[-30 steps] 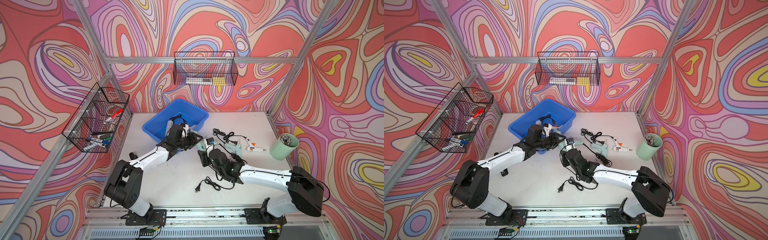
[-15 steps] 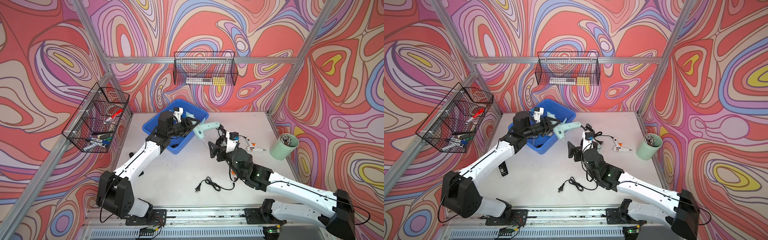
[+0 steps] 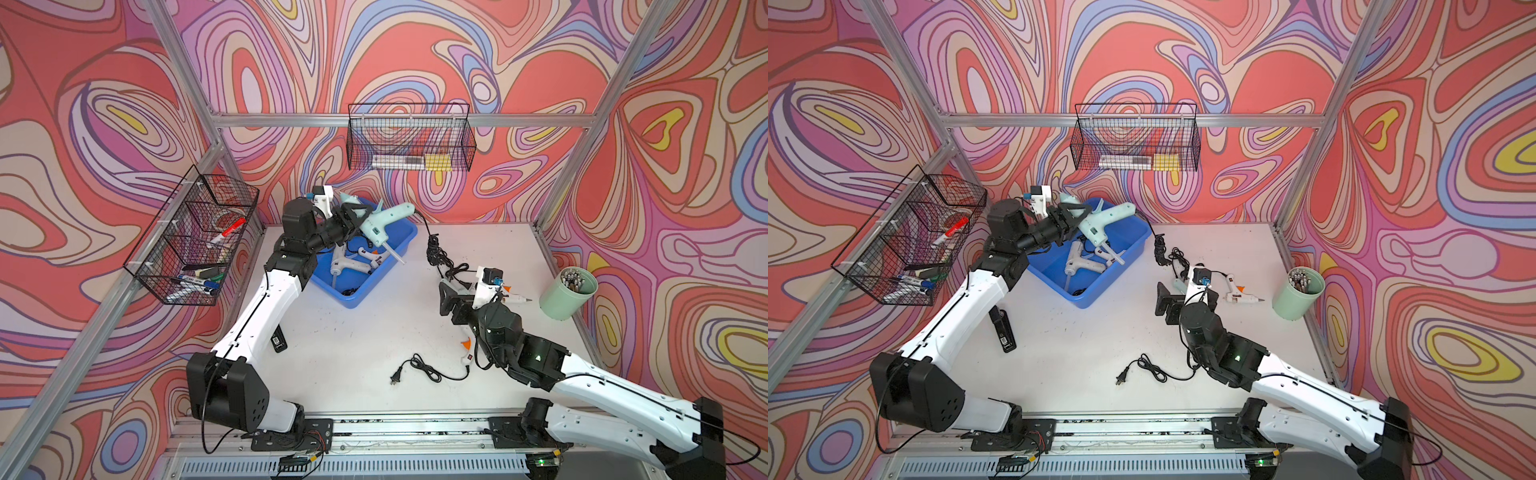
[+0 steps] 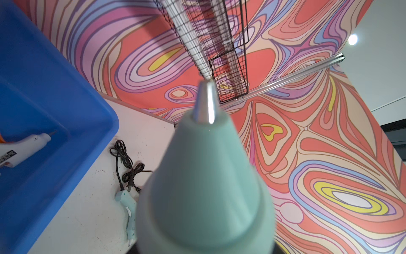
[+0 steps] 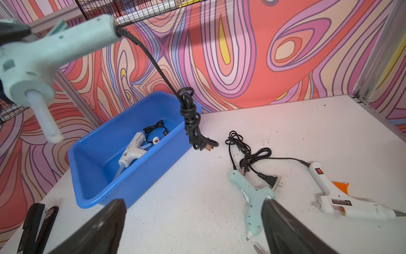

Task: Put the hot melt glue gun into the storage box
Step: Pick up the hot melt adhesive gun from the center of the board, then place the hot melt adhesive gun in the storage box.

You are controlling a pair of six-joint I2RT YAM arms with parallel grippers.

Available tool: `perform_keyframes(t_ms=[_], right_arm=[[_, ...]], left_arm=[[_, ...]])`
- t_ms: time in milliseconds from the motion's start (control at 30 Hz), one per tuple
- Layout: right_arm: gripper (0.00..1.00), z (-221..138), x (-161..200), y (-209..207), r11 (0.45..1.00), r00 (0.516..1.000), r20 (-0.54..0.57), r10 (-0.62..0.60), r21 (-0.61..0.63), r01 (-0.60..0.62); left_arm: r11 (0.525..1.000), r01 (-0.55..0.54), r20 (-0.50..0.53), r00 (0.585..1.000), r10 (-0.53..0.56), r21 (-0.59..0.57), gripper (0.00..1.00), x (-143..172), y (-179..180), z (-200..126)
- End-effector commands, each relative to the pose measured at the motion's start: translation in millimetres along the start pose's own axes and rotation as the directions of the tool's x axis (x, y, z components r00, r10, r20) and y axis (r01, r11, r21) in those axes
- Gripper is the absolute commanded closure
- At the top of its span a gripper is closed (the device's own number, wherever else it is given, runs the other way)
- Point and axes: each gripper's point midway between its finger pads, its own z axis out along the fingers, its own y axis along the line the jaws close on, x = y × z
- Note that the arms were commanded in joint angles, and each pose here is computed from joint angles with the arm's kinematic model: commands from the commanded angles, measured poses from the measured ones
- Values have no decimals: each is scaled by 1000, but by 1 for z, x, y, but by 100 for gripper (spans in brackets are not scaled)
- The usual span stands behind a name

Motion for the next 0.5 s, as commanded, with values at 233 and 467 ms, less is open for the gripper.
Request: perform_keyframes(t_ms=[233, 467], right_arm=[[2, -2, 13, -11, 999, 1000, -27, 0, 39, 1], [2, -1, 16, -12, 999, 999, -41, 1, 48, 1]], left_arm=[[999, -52, 192, 980, 53, -9, 100, -62, 0, -34], [983, -72, 270, 956, 116, -170, 100, -88, 47, -45]])
